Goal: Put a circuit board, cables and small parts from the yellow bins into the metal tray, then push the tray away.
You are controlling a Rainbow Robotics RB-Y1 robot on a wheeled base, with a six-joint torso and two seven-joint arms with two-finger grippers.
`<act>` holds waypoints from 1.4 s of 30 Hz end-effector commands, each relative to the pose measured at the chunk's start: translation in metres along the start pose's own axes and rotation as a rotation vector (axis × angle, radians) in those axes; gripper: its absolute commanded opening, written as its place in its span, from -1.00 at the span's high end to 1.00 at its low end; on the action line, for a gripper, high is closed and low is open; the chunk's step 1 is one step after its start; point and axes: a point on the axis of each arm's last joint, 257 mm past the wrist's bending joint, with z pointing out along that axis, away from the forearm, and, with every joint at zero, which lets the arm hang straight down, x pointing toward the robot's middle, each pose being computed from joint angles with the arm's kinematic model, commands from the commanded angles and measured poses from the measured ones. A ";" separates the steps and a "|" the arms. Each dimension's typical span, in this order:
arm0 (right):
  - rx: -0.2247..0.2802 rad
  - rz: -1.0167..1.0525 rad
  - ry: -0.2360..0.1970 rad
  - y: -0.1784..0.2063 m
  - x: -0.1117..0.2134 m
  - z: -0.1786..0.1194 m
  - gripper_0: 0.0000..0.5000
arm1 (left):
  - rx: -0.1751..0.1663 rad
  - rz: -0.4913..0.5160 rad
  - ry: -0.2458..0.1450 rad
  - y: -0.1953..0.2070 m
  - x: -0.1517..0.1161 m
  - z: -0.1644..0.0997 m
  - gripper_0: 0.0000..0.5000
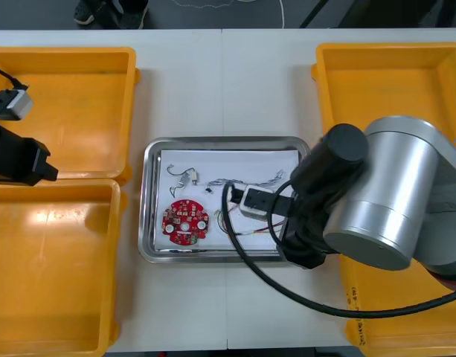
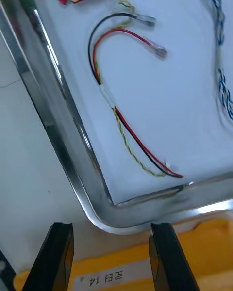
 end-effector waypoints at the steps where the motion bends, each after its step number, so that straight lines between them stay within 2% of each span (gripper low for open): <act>1: 0.011 -0.121 -0.026 0.004 -0.029 -0.006 -0.81 | -0.074 -0.025 -0.034 0.028 0.007 -0.016 -1.00; 3: -0.012 -0.151 -0.031 0.015 -0.033 -0.005 -0.80 | -0.088 -0.044 -0.033 0.036 0.014 -0.016 -1.00; 11: -0.012 -0.262 -0.053 0.032 -0.059 -0.006 -0.80 | -0.126 -0.087 -0.026 0.054 0.035 -0.017 -1.00; 14: -0.030 -0.273 -0.042 0.037 -0.066 0.000 -0.80 | -0.137 -0.097 -0.020 0.059 0.043 -0.018 -1.00; 16: -0.045 -0.281 -0.050 0.041 -0.073 0.005 -0.81 | -0.143 -0.107 -0.016 0.063 0.048 -0.018 -1.00; 21: -0.027 -0.320 -0.040 0.044 -0.082 0.016 -0.80 | -0.157 -0.117 -0.008 0.068 0.054 -0.017 -1.00; 29: -0.031 -0.356 -0.038 0.050 -0.095 0.034 -0.80 | -0.163 -0.126 0.005 0.071 0.061 -0.014 -1.00; 33: -0.016 -0.391 -0.027 0.052 -0.100 0.043 -0.80 | -0.165 -0.127 0.006 0.071 0.062 -0.014 -1.00; 42: -0.010 -0.425 -0.012 0.051 -0.102 0.060 -0.80 | -0.156 -0.121 0.009 0.069 0.062 -0.014 -1.00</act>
